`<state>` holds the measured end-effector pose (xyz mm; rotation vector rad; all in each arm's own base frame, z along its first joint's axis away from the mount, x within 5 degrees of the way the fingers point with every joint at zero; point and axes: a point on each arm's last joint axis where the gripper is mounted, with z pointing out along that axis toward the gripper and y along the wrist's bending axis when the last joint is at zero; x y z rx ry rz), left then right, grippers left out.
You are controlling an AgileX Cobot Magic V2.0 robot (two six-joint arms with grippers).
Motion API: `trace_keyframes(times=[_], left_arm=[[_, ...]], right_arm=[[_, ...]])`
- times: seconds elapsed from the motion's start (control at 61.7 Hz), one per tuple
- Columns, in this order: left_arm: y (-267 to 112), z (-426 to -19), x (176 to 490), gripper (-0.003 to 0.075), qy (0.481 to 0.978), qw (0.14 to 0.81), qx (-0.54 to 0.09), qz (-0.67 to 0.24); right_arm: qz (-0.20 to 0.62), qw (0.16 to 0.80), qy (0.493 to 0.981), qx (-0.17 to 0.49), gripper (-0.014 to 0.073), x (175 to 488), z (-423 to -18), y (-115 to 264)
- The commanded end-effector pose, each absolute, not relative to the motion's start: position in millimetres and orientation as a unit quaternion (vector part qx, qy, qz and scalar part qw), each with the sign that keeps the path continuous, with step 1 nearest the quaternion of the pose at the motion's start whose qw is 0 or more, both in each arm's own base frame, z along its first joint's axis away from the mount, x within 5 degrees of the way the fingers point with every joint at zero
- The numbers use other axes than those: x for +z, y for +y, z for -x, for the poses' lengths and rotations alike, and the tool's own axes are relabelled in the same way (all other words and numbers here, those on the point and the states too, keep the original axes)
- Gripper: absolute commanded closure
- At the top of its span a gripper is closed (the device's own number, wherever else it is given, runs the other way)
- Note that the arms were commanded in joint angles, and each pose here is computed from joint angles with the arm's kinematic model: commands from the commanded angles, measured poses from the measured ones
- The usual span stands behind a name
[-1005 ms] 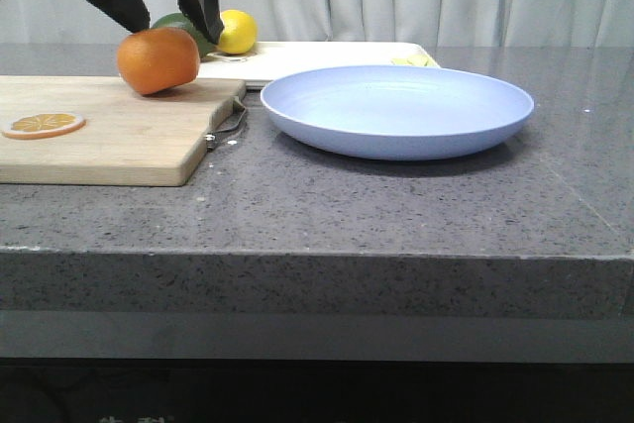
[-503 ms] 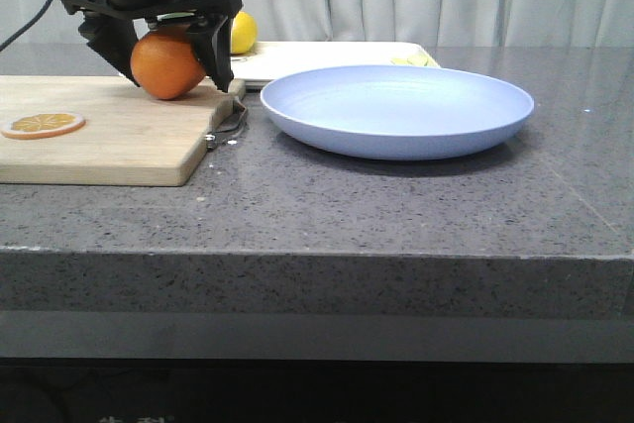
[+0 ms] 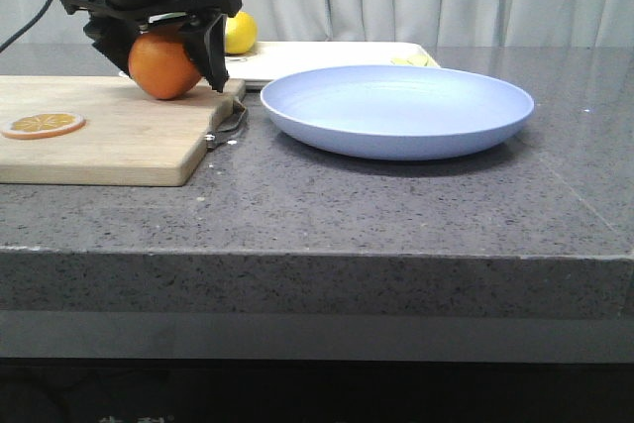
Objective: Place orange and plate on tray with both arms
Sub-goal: 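Lower the left gripper over the orange on the cutting board and grasp it, then carry the orange with the left gripper over the blue plate and lower it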
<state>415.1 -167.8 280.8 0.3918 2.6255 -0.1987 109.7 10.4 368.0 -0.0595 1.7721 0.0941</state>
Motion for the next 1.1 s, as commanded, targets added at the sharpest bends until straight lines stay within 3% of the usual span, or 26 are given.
trace_keyframes(times=[0.0, 0.341, 0.535, 0.843, 1.086], left_arm=[[-167.8, -405.1, 324.0, 0.0434, 0.943, 0.289, -0.091, -0.140], [-171.8, -397.3, 375.6, 0.0434, 0.932, 0.313, -0.104, -0.148], [-215.1, -378.4, 392.6, 0.0434, 0.906, 0.348, -0.133, -0.199], [-315.4, -347.8, 369.3, 0.0433, 0.856, 0.387, -0.190, -0.287], [-334.3, -350.3, 343.4, 0.0425, 0.859, 0.370, -0.186, -0.301]], right_arm=[[0.025, 0.673, 0.738, 0.038, -0.0045, 386.9, -110.2, 9.5], [0.025, 0.673, 0.738, 0.038, -0.0045, 386.9, -110.2, 9.5], [0.025, 0.673, 0.738, 0.038, -0.0045, 386.9, -110.2, 9.5], [0.025, 0.673, 0.738, 0.038, -0.0045, 386.8, -110.2, 9.5], [0.025, 0.672, 0.739, 0.038, -0.0045, 386.6, -110.2, 9.5]])
